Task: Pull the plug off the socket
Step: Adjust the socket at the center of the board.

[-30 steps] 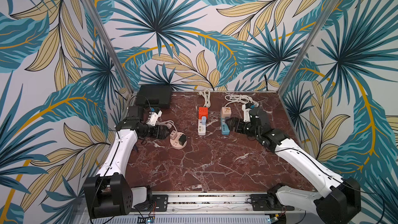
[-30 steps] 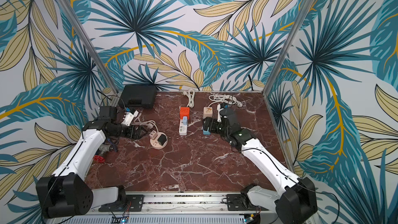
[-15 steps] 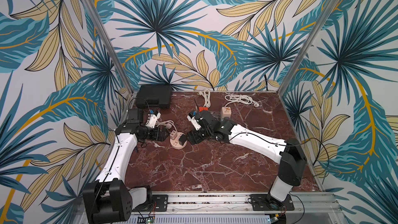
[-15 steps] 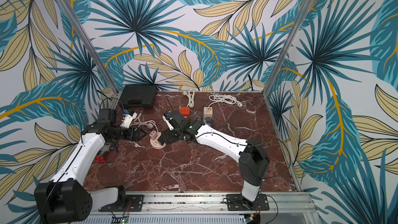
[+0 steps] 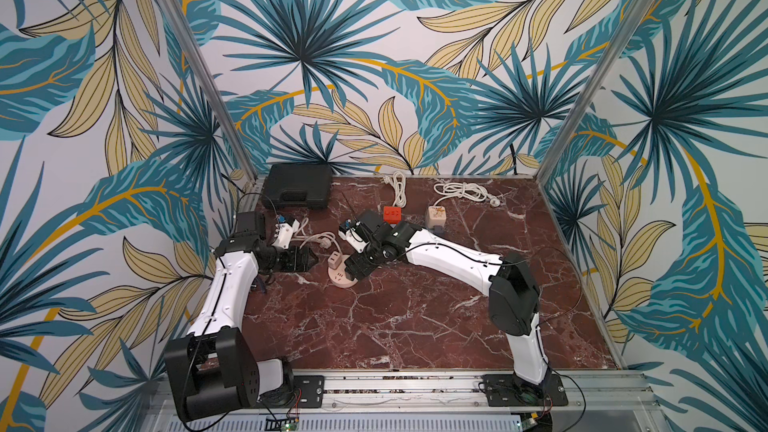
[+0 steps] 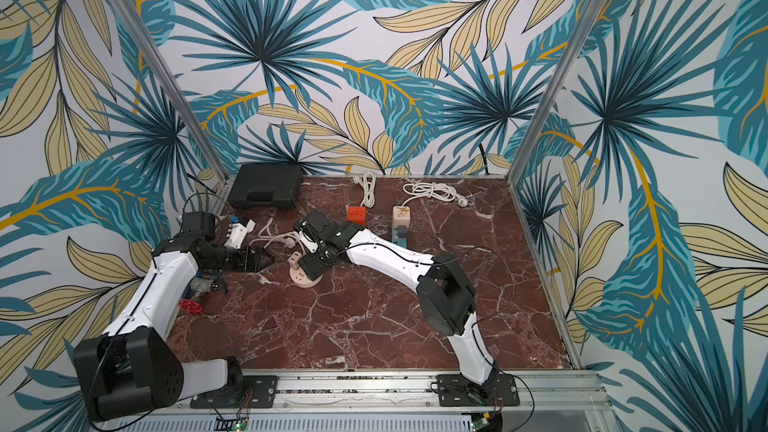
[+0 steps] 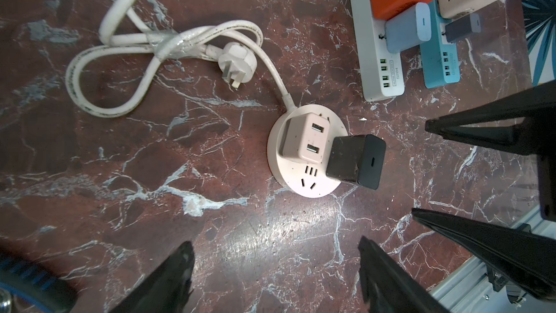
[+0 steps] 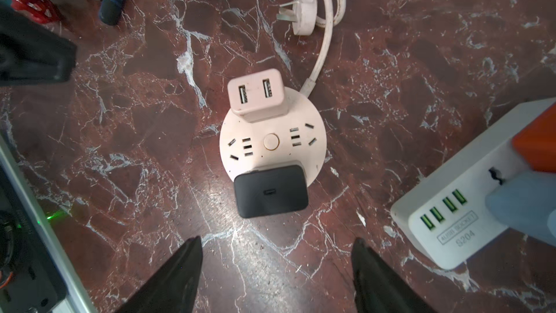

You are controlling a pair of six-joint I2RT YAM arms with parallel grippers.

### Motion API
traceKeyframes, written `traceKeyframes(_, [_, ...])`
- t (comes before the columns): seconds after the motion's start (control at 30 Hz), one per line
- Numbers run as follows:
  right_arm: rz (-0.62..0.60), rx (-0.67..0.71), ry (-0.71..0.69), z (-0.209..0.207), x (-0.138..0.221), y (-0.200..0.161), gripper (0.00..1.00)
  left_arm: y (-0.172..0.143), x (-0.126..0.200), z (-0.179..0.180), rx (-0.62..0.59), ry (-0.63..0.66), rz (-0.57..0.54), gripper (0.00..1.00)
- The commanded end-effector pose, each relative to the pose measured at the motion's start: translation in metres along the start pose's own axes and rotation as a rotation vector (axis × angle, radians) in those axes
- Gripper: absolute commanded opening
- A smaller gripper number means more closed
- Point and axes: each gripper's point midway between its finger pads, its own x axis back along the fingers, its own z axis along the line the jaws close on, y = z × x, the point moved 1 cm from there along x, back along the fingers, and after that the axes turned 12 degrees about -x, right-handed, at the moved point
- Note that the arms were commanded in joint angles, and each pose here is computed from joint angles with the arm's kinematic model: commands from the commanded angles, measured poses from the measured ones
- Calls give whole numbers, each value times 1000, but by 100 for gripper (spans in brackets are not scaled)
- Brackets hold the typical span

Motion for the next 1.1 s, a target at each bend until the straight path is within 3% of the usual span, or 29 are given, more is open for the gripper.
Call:
traceKeyframes(0.0, [62,55,-14,1,-12,-10,80,2,8,-9,-32,-38,-31,81])
traceKeyframes(0.1, [73,67,-35,-2,-19,-6,80,2,8,-16,-41,-78,-36,76])
traceKeyframes(0.87, [133,147,-31,-2,-66,-8,75,-2,1,-8,-29,-53,-5,76])
traceKeyframes(1.07, [118,145,-25,-1,-66,-9,66,-3,-2,-4,-19,-48,9,75])
